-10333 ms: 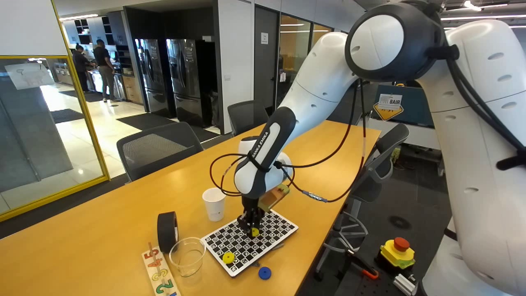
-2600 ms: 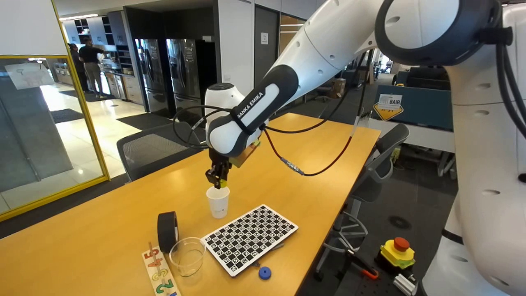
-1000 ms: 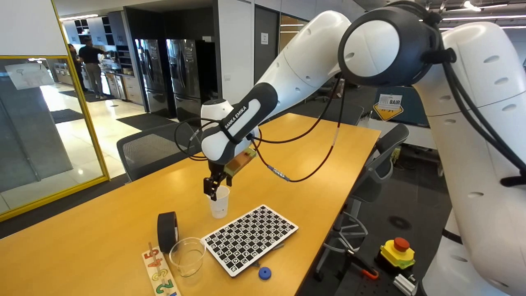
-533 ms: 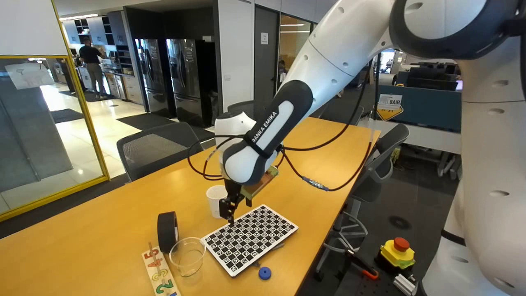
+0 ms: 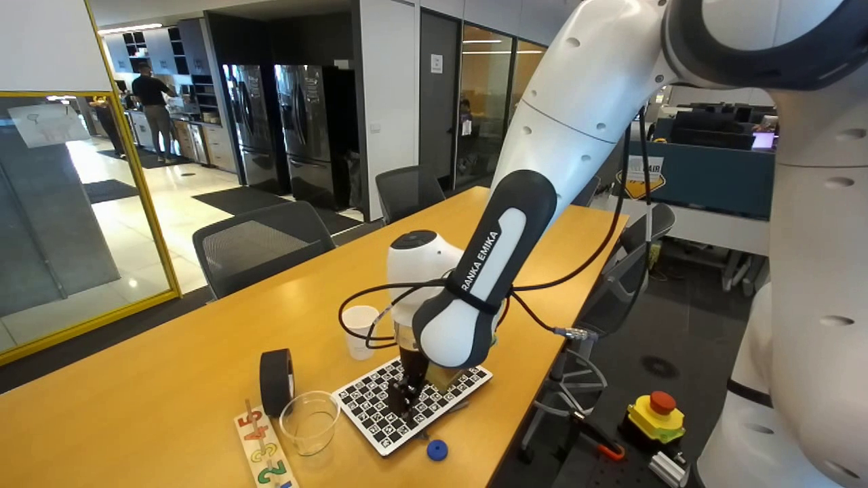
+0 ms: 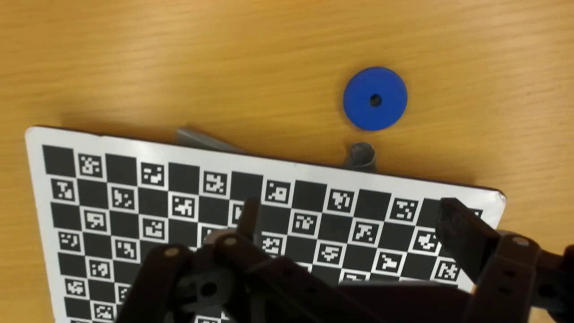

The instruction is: Put the yellow discs in the white cup and the blue disc in the clear cup

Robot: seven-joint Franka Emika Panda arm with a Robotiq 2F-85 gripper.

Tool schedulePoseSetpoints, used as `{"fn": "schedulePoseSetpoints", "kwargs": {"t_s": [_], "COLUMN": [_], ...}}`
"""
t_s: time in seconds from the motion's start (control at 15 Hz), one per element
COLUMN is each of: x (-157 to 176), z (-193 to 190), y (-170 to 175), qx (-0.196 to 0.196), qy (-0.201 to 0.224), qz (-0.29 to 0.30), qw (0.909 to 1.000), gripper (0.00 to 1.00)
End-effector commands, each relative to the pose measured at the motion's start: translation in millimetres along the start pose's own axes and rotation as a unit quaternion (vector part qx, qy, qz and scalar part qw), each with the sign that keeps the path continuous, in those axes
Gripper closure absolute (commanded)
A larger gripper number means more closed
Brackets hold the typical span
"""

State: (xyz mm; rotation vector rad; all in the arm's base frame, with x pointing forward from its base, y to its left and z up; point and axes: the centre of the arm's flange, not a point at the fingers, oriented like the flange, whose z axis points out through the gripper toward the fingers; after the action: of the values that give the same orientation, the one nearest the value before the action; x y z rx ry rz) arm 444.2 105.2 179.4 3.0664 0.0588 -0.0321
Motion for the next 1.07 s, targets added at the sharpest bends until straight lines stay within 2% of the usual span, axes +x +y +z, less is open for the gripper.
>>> {"fn": "schedulePoseSetpoints", "kwargs": {"t_s": [0.0,0.6,1.0], "x": [-22,-32,-39], "z": [7,38,50], "y": [-8,-5,-6], "qx": [0.011,0.058,0.074], "qy": [0.014,-0.014,-0.030], "qz": [0.024,0.059,0.074], "qw": [0.9996,0.9965,0.9941], "gripper": [0.00,0.00,0.00]}}
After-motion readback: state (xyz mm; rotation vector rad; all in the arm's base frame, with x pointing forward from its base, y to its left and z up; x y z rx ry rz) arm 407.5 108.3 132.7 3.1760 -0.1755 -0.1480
